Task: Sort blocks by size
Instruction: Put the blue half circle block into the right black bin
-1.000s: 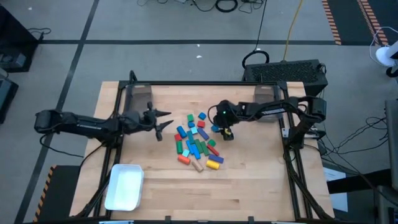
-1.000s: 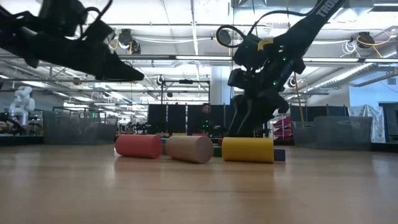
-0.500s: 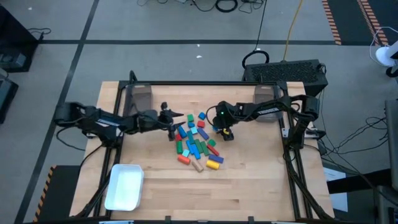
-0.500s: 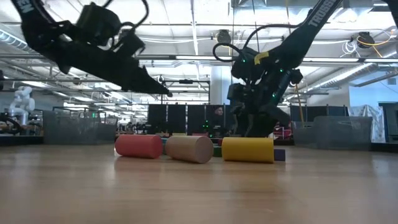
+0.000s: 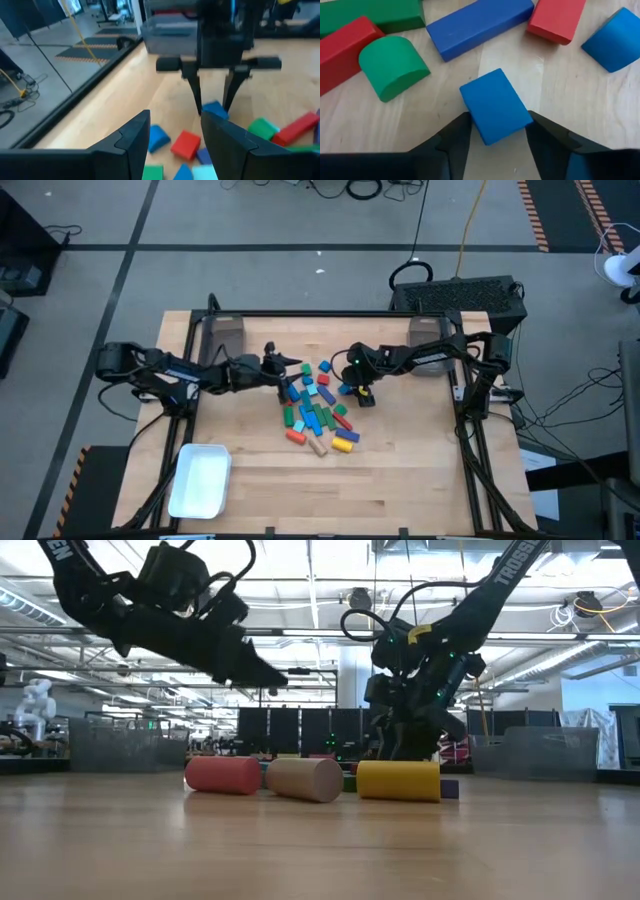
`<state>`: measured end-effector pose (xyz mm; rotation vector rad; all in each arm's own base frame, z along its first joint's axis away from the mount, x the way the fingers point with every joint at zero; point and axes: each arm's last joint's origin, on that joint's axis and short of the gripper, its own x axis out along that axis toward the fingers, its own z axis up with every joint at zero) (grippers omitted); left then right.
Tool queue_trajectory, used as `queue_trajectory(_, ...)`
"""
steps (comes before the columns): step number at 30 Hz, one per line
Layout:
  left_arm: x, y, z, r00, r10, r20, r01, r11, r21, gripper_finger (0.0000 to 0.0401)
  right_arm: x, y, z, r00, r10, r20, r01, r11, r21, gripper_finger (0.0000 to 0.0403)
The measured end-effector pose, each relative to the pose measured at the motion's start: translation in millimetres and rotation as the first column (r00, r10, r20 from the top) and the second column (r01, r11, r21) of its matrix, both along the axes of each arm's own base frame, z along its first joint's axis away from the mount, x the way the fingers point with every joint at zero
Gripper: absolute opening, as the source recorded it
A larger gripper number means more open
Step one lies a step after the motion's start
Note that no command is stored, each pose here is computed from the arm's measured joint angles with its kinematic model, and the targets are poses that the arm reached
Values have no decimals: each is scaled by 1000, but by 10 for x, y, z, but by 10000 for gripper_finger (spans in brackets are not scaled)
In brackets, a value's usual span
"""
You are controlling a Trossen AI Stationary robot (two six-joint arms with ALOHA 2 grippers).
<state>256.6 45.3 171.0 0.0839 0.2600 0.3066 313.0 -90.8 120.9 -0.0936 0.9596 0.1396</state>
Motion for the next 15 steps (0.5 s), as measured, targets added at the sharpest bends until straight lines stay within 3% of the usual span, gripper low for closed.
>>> queue_trajectory(6, 7, 2, 11, 1000, 3, 4, -3, 1000, 2, 180, 2, -1, 1, 1000, -15, 2, 15, 1000, 10, 133)
queue_trajectory(15, 3, 11, 10, 1000, 25, -11, -24, 999, 44, 180, -1, -2, 25, 997, -72, 1, 72, 997, 37, 127)
